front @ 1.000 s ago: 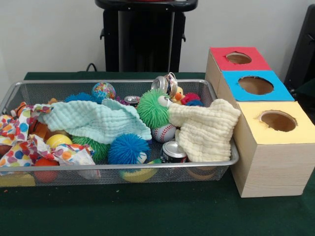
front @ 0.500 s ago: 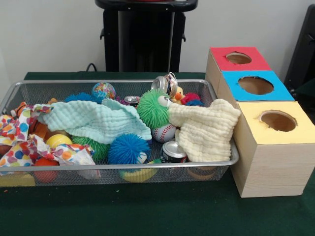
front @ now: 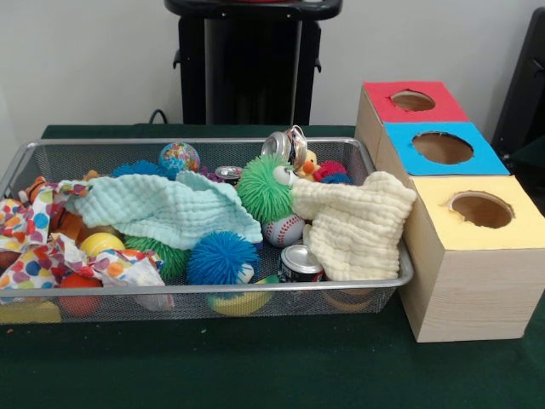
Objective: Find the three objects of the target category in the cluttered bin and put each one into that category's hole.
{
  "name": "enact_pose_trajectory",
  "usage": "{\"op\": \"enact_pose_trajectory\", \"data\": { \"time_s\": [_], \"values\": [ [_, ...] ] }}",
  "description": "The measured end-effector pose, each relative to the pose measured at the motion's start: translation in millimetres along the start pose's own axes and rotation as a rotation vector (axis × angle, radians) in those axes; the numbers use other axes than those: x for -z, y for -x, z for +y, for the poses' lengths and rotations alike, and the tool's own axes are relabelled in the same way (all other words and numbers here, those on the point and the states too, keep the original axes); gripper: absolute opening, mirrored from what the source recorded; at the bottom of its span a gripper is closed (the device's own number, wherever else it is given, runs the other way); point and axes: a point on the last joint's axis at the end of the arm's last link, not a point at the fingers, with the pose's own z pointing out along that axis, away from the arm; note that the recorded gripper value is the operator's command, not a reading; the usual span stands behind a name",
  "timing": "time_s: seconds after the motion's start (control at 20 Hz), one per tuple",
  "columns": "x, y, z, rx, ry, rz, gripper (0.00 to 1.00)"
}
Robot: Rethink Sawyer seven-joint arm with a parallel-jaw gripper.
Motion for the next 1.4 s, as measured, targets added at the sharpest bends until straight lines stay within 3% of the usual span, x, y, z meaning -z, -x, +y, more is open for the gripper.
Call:
{"op": "enact_pose_trajectory", "data": {
  "time_s": [0.65, 1.4],
  "values": [
    [-57, -21.1, -22, -0.001, 0.026, 0.001, 0.00],
    [-98, -38.3, -46, -0.001, 0.048, -0.021, 0.00]
  ]
}}
